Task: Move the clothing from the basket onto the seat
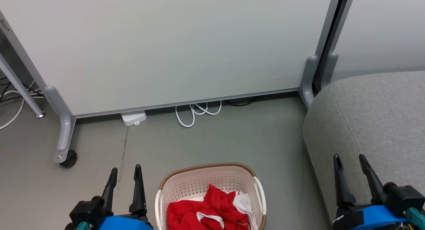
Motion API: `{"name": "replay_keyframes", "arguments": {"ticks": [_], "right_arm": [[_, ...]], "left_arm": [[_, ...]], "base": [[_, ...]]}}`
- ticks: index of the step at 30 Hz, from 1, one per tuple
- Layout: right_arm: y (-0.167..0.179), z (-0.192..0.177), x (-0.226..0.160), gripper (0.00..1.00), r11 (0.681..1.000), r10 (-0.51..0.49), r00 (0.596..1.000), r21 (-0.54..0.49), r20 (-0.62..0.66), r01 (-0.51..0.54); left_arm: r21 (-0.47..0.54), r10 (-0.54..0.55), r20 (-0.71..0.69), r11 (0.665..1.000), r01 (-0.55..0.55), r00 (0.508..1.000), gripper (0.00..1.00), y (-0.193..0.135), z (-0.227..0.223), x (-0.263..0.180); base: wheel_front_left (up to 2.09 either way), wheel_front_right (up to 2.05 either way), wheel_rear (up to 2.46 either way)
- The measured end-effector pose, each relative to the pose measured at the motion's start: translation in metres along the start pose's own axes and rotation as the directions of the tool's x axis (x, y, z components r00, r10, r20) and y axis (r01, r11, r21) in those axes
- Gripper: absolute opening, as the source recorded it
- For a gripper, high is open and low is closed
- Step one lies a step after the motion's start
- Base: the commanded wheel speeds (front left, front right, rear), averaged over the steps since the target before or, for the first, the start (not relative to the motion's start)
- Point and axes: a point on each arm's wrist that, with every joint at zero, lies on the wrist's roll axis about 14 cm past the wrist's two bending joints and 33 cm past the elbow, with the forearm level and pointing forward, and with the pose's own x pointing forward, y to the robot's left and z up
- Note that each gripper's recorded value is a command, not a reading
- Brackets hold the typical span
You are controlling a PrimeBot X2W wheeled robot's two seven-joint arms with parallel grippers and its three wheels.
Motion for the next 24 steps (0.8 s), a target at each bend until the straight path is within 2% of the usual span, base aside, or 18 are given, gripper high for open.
{"name": "replay_keyframes", "arguments": {"ticks": [4, 11, 15, 20, 24], "right_arm": [[0.000, -0.001, 0.000, 1.00, 1.000, 0.001, 1.000, 0.001, -0.002, -0.001], [0.005, 0.001, 0.015, 1.00, 1.000, 0.016, 1.000, 0.003, 0.007, -0.016], [0.009, 0.002, 0.032, 1.00, 0.999, 0.032, 0.999, -0.001, 0.018, -0.032], [0.010, -0.001, 0.052, 1.00, 0.999, 0.040, 0.999, -0.003, 0.027, -0.040], [0.003, -0.007, 0.067, 1.00, 1.000, 0.027, 0.999, 0.003, 0.030, -0.027]], "left_arm": [[0.001, -0.002, -0.011, 1.000, 0.002, 1.000, 1.00, -0.001, -0.004, 0.000], [0.022, -0.031, -0.125, 0.999, 0.034, 0.992, 1.00, -0.007, -0.034, 0.014], [0.067, -0.066, -0.218, 0.994, 0.083, 0.974, 1.00, -0.010, -0.062, 0.027], [0.088, -0.115, -0.376, 0.983, 0.159, 0.920, 1.00, -0.016, -0.111, 0.042], [0.123, -0.167, -0.505, 0.957, 0.262, 0.847, 1.00, -0.024, -0.153, 0.058]], "base": [[0.00, 0.00, 0.00], [0.00, 0.00, 0.00], [0.00, 0.00, 0.00], [0.00, 0.00, 0.00], [0.00, 0.00, 0.00]]}}
